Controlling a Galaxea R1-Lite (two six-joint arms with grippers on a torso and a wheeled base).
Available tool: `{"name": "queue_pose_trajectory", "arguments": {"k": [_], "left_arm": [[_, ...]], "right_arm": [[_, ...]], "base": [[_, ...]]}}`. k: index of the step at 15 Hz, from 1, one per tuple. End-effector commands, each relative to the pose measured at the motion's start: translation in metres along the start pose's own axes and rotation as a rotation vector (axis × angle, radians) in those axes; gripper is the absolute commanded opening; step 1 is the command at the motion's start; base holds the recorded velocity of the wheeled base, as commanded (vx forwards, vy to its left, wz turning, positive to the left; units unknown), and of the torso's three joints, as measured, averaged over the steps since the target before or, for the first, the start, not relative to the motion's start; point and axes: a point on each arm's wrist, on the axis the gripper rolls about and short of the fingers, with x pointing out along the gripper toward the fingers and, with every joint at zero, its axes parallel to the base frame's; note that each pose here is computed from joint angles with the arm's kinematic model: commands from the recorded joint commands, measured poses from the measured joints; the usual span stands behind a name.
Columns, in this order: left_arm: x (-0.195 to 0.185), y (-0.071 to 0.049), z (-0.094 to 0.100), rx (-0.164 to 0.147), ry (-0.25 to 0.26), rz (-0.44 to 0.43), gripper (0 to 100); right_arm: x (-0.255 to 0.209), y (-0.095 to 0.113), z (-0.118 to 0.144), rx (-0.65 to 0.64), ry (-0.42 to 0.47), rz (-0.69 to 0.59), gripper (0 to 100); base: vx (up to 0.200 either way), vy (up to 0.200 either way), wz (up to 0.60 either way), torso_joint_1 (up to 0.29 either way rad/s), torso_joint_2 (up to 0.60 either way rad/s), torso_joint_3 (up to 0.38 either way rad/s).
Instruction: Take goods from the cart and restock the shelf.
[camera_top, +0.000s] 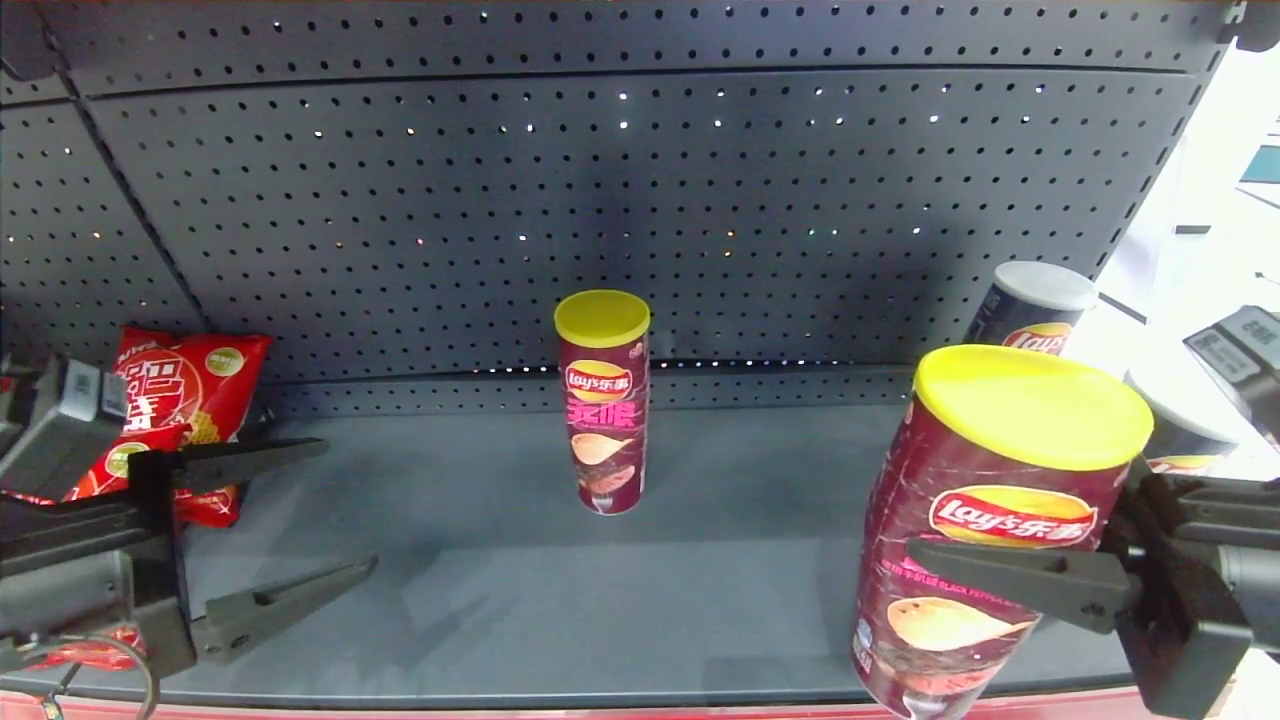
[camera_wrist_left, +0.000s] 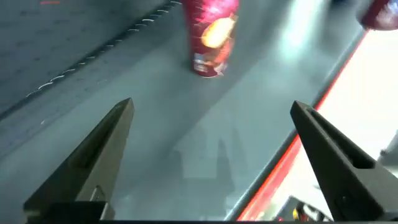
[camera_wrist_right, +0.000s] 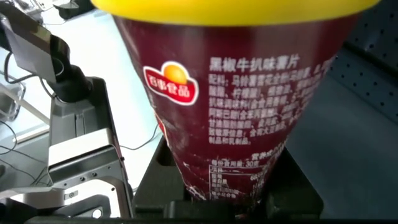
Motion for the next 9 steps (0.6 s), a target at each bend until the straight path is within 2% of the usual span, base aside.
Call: {"name": "queue_pose_trajectory", "arguments": {"k": [1, 2, 3, 4, 5, 7, 9], "left_arm": [[0.028, 0.036, -0.027, -0.045, 0.064, -0.053, 100], [0.030, 0.039, -0.027, -0.045, 0.064, -0.055, 100], [0.043, 0.057, -0.019, -0.027, 0.052, -0.054, 100], [0.048, 0.066, -0.015, -0.019, 0.046, -0.049, 100], [0.063, 0.071, -0.012, -0.025, 0.044, -0.078, 100], [0.084, 0.068, -0.010, -0.026, 0.053, -0.130, 100], [0.101, 0.065, -0.006, 0.002, 0.058, -0.149, 100]], "right_arm": [[0.002, -0.001, 0.000, 0.005, 0.002, 0.006, 0], [0.003, -0.001, 0.001, 0.008, 0.001, 0.007, 0], [0.006, -0.003, 0.004, 0.012, -0.003, 0.011, 0], [0.008, -0.005, 0.005, 0.012, -0.003, 0.011, 0], [0.013, -0.008, 0.010, 0.010, -0.005, 0.017, 0], [0.023, -0.012, 0.014, 0.009, -0.003, 0.029, 0], [0.028, -0.015, 0.015, 0.011, 0.000, 0.030, 0]], "base": [[0.000, 0.000, 0.00, 0.000, 0.00, 0.000], [0.000, 0.000, 0.00, 0.000, 0.00, 0.000], [0.000, 0.000, 0.00, 0.000, 0.00, 0.000], [0.000, 0.000, 0.00, 0.000, 0.00, 0.000], [0.000, 0.000, 0.00, 0.000, 0.00, 0.000], [0.000, 0.000, 0.00, 0.000, 0.00, 0.000], [0.000, 0.000, 0.00, 0.000, 0.00, 0.000]]}}
